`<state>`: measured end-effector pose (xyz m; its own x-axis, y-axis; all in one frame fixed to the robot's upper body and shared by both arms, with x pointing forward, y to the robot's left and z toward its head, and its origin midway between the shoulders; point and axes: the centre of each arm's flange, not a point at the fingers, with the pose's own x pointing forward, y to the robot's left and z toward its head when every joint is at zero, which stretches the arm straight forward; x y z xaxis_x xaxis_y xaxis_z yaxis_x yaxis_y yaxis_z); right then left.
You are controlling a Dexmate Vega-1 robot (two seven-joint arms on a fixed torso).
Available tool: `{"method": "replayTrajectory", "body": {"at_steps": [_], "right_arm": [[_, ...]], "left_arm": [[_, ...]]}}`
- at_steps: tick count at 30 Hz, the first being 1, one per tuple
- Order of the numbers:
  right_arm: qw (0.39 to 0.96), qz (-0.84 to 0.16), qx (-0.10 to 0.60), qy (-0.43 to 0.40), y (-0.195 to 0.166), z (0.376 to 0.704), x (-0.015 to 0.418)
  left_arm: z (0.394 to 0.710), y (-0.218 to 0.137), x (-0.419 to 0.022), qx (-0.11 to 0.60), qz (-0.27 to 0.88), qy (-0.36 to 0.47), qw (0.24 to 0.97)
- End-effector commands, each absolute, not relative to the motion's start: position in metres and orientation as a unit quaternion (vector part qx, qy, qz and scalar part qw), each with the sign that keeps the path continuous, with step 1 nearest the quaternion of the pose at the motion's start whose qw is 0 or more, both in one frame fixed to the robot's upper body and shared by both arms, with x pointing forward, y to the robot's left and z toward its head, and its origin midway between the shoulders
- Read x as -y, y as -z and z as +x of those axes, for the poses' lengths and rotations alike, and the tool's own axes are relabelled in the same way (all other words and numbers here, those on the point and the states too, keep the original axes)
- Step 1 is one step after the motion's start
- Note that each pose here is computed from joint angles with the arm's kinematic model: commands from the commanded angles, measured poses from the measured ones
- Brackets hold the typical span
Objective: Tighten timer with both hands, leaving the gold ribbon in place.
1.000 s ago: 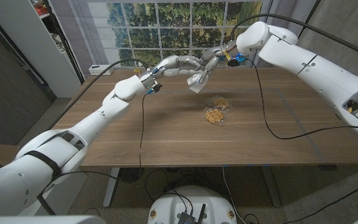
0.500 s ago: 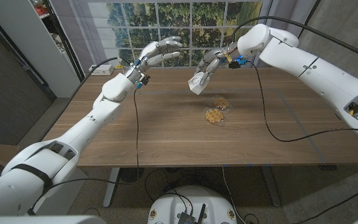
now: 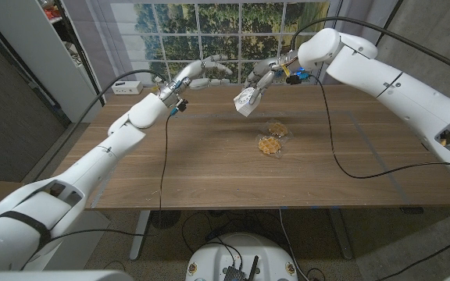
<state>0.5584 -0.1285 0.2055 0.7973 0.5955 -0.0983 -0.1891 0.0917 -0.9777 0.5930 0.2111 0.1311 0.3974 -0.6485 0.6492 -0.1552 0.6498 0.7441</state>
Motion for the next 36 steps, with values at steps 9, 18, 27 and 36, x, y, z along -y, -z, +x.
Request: {"method": "replayTrajectory", "body": {"at_steps": [9, 18, 27, 36], "right_arm": [[0.711, -0.616, 0.194, -0.279, -0.213, 0.550, 0.124], [0.711, -0.613, 0.196, -0.284, -0.212, 0.551, 0.127], [0.714, -0.607, 0.195, -0.290, -0.211, 0.552, 0.126], [0.717, -0.602, 0.197, -0.292, -0.211, 0.552, 0.126]], "left_arm": [[0.589, -0.123, -0.187, 0.541, 0.449, 0.133, 0.699], [0.589, -0.125, -0.180, 0.541, 0.452, 0.135, 0.697], [0.592, -0.126, -0.178, 0.534, 0.458, 0.141, 0.696], [0.596, -0.127, -0.177, 0.526, 0.467, 0.148, 0.695]]}}
